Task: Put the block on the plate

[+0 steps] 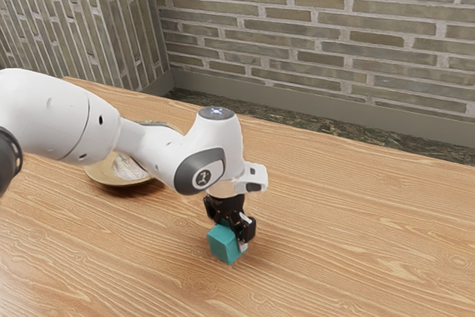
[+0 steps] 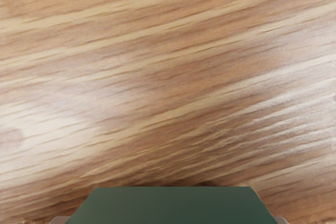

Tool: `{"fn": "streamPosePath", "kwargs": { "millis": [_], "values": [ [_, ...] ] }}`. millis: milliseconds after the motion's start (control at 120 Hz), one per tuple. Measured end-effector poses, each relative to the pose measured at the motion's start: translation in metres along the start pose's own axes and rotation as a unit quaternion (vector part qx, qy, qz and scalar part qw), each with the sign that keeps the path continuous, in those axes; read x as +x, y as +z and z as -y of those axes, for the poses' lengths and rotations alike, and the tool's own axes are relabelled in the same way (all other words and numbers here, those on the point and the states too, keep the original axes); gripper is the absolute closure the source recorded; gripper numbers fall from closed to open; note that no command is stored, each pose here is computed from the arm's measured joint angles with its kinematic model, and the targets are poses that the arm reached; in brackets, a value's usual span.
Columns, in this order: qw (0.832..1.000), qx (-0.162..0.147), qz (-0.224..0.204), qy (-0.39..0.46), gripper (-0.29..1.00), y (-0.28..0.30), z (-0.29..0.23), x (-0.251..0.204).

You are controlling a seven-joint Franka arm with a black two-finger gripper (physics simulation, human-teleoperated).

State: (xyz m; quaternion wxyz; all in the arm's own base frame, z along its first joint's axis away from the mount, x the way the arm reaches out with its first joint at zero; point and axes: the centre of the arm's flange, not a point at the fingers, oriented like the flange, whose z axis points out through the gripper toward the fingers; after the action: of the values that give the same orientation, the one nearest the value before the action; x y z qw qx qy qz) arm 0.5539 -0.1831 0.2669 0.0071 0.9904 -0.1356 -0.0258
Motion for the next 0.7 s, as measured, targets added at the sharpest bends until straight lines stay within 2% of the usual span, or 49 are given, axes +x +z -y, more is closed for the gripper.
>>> {"fn": "streamPosePath", "kwargs": {
  "millis": [133,267,458,700],
  "values": [
    [1.0,-0.003,-0.021,-0.012,0.29,-0.051,0.011,-0.004],
    [0.998,-0.006,-0.024,-0.05,0.28,-0.089,0.051,-0.014],
    [0.99,-0.01,-0.014,-0.137,0.28,-0.118,0.148,-0.037],
    [0.974,-0.005,-0.035,-0.225,0.28,-0.173,0.26,-0.045]
  ]
}}
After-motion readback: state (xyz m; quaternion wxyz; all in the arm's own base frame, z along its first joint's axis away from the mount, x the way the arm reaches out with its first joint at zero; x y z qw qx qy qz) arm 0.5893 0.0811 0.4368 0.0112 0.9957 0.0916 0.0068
